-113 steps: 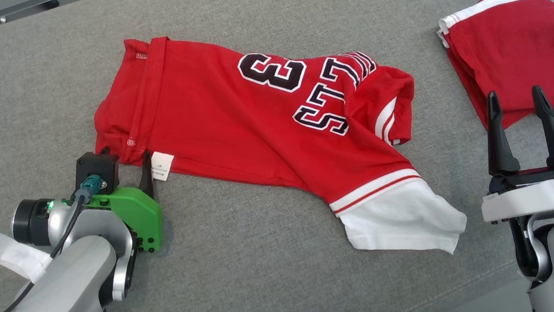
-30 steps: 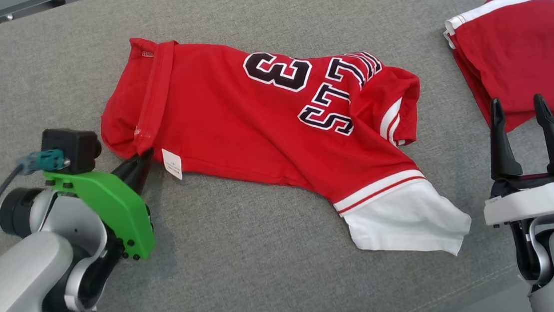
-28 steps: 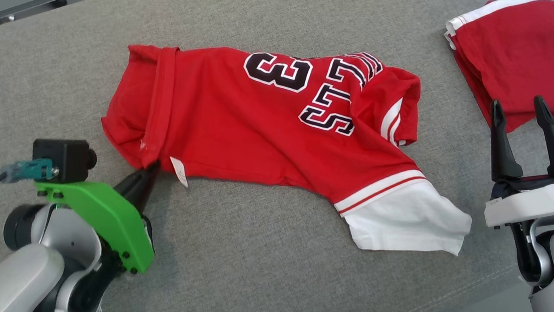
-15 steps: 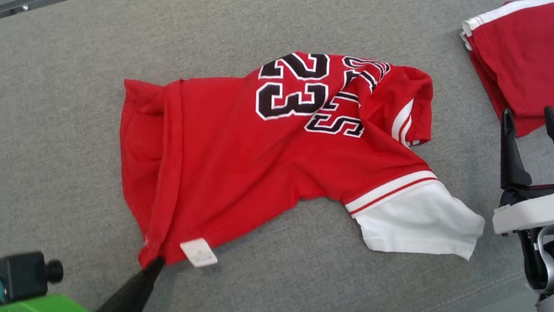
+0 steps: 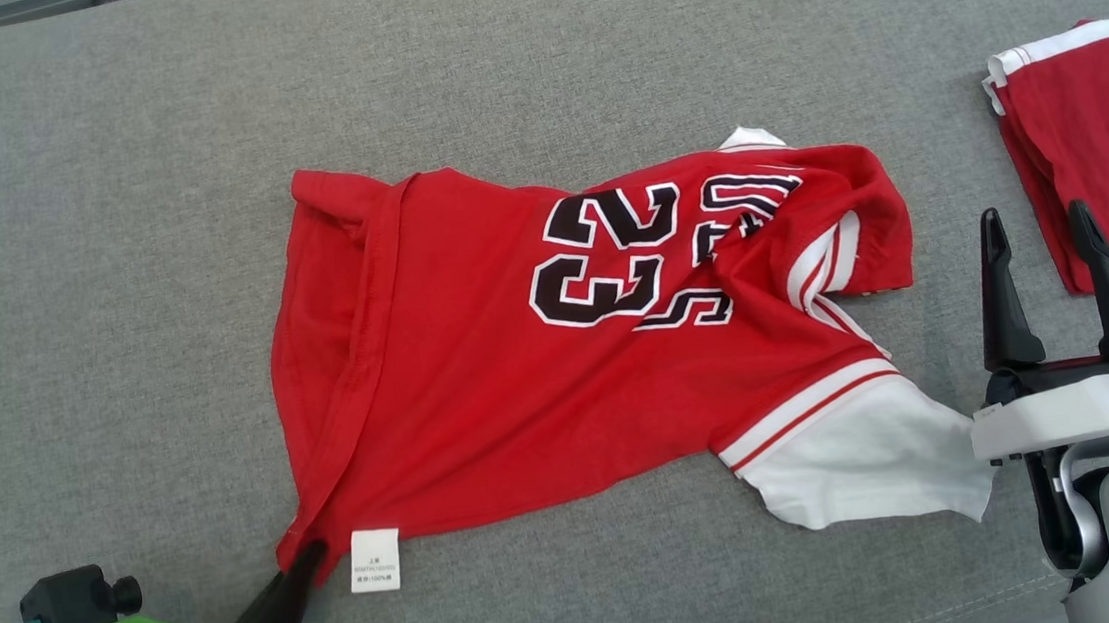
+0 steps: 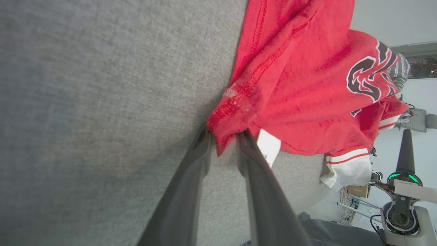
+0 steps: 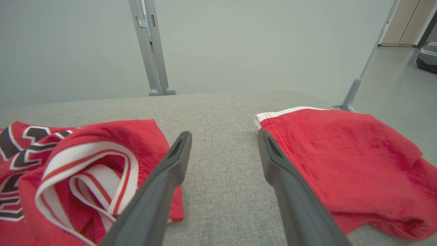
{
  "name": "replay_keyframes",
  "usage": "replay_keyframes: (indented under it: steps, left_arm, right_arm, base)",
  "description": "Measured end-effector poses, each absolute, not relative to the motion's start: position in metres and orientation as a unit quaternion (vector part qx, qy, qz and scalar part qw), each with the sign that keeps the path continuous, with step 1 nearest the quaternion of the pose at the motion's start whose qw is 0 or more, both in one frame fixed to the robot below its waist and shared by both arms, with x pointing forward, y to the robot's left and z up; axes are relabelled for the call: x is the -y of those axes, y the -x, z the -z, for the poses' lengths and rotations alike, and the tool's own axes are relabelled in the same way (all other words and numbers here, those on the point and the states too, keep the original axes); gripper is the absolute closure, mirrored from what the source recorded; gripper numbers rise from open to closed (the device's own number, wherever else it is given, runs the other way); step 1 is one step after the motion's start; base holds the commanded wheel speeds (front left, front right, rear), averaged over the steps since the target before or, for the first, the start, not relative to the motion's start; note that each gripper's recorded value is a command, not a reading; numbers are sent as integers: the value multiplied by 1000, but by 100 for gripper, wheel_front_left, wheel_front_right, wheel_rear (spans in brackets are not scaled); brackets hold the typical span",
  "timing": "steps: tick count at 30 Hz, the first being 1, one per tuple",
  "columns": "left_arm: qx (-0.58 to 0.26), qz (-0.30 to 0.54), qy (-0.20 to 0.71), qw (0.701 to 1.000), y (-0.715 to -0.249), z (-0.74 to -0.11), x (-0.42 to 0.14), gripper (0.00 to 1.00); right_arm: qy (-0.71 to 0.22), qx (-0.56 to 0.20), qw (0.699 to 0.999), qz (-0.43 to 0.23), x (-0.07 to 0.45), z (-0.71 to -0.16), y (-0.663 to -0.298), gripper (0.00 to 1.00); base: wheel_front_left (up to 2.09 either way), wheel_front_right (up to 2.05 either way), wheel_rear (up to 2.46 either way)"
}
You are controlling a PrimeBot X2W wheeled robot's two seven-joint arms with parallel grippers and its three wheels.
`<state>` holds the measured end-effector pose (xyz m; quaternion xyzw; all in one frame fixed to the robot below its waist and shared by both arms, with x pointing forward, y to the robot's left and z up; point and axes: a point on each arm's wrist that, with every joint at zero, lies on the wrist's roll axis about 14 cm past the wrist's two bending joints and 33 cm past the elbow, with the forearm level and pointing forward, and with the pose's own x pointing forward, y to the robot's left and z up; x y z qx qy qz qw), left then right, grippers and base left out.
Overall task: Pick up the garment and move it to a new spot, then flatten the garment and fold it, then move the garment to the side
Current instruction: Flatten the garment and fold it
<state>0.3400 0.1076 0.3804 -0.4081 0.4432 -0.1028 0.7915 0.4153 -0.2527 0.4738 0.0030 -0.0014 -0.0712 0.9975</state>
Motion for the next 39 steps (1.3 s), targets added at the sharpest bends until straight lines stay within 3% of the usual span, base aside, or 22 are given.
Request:
replay_keyframes:
  steps: [13,19,24,34,36,37,39]
  left_arm:
    - [-397,73,402,822,-363,-382,-131,0]
    - [-373,107,358,849,-367,-399,-129,0]
    - [-403,142,280,860,-347,-394,-120,0]
    - [-411,125,237,872,-347,-379,-120,2]
    - [-416,127,233,870,-346,-375,-118,38]
    - [-417,128,229,870,-345,-374,-118,38]
    - [-418,130,229,869,-346,-372,-116,67]
  right_arm:
    - [1,-2,998,65,249,-473,-413,0]
    - [3,1,998,69,251,-476,-409,0]
    - [3,-1,997,71,253,-475,-408,0]
    - [3,0,997,73,254,-476,-406,0]
    - [4,1,997,76,256,-477,-405,0]
    - [5,1,997,77,257,-477,-405,0]
    - [5,0,997,78,258,-477,-405,0]
  base:
    - [0,0,0]
    - [0,0,0]
    - [0,0,0]
    - [0,0,0]
    - [0,0,0]
    - [0,0,0]
    - [0,0,0]
